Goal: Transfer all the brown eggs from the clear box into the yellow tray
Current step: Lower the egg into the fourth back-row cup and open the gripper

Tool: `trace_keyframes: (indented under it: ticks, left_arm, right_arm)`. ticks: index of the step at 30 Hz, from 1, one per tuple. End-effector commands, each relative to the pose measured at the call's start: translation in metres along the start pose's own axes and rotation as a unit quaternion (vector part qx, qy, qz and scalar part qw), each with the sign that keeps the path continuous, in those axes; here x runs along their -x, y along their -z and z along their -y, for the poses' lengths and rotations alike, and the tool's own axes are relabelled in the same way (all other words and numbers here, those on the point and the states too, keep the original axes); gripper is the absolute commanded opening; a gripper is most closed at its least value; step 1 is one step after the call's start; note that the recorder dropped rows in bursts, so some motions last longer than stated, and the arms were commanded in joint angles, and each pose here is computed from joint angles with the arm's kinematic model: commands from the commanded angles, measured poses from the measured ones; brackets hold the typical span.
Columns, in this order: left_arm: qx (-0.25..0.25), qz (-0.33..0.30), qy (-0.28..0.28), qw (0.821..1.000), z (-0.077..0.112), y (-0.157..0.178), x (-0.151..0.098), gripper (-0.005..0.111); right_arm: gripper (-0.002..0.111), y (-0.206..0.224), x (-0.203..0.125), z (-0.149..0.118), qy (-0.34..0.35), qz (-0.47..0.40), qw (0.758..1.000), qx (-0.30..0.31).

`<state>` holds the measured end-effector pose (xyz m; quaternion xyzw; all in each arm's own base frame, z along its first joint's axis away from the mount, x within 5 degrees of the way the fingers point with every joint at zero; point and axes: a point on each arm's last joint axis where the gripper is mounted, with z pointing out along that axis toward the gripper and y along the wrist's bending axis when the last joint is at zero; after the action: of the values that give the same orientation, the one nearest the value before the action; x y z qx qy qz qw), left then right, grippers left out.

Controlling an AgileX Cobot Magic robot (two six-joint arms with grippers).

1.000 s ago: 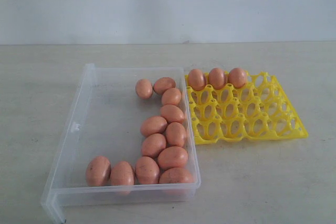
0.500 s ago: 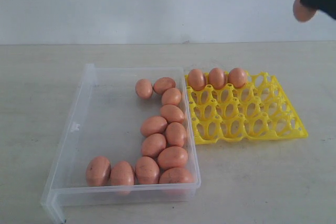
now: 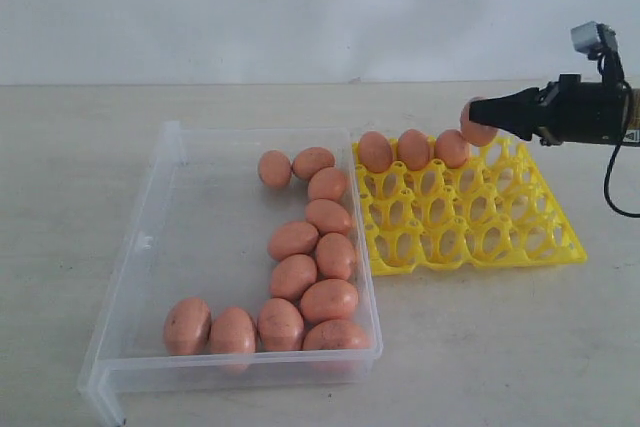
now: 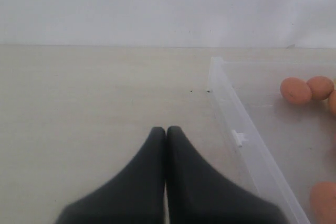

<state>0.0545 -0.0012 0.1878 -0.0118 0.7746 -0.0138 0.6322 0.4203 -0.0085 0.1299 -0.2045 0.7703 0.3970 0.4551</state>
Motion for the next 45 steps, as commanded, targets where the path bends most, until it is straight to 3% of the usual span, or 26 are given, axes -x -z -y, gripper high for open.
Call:
trace_keyframes:
  ticks: [1, 5, 8, 16, 18, 25, 29, 38, 43, 45]
  left_arm:
    - [-0.003, 0.002, 0.001, 1.0, 0.0, 0.0, 0.0, -0.004]
    - [-0.003, 0.002, 0.001, 1.0, 0.0, 0.0, 0.0, -0.004]
    - [-0.003, 0.002, 0.001, 1.0, 0.0, 0.0, 0.0, -0.004]
    - [-0.003, 0.002, 0.001, 1.0, 0.0, 0.0, 0.0, -0.004]
    - [-0.003, 0.002, 0.001, 1.0, 0.0, 0.0, 0.0, -0.004]
    - [-0.003, 0.002, 0.001, 1.0, 0.0, 0.0, 0.0, -0.004]
    - [-0.003, 0.002, 0.001, 1.0, 0.0, 0.0, 0.0, -0.004]
    - [-0.003, 0.002, 0.001, 1.0, 0.0, 0.0, 0.0, -0.004]
    - [-0.003, 0.002, 0.001, 1.0, 0.0, 0.0, 0.0, -0.004]
    - [-0.003, 0.002, 0.001, 1.0, 0.0, 0.0, 0.0, -0.004]
  right_arm:
    - [0.0, -0.001, -0.003, 0.004, 0.02, -0.029, 0.999, -0.032]
    - [0.0, 0.0, -0.005, 0.011, 0.022, -0.043, 0.997, -0.068]
    - [0.0, 0.0, -0.005, 0.011, 0.078, -0.047, 0.994, -0.066]
    - [0.002, 0.0, -0.005, 0.011, 0.112, -0.049, 0.99, -0.065]
    - [0.009, 0.0, -0.005, 0.011, 0.115, -0.047, 0.99, -0.066]
    - [0.047, 0.0, -0.004, 0.013, 0.116, -0.042, 0.989, -0.079]
    - [0.056, 0.0, -0.003, 0.014, 0.11, -0.035, 0.99, -0.082]
    - [0.057, 0.0, 0.001, 0.013, 0.076, -0.017, 0.994, -0.081]
    - [0.056, 0.006, 0.032, -0.009, -0.008, 0.072, 0.997, -0.022]
    - [0.049, 0.011, 0.047, -0.02, -0.015, 0.104, 0.994, 0.006]
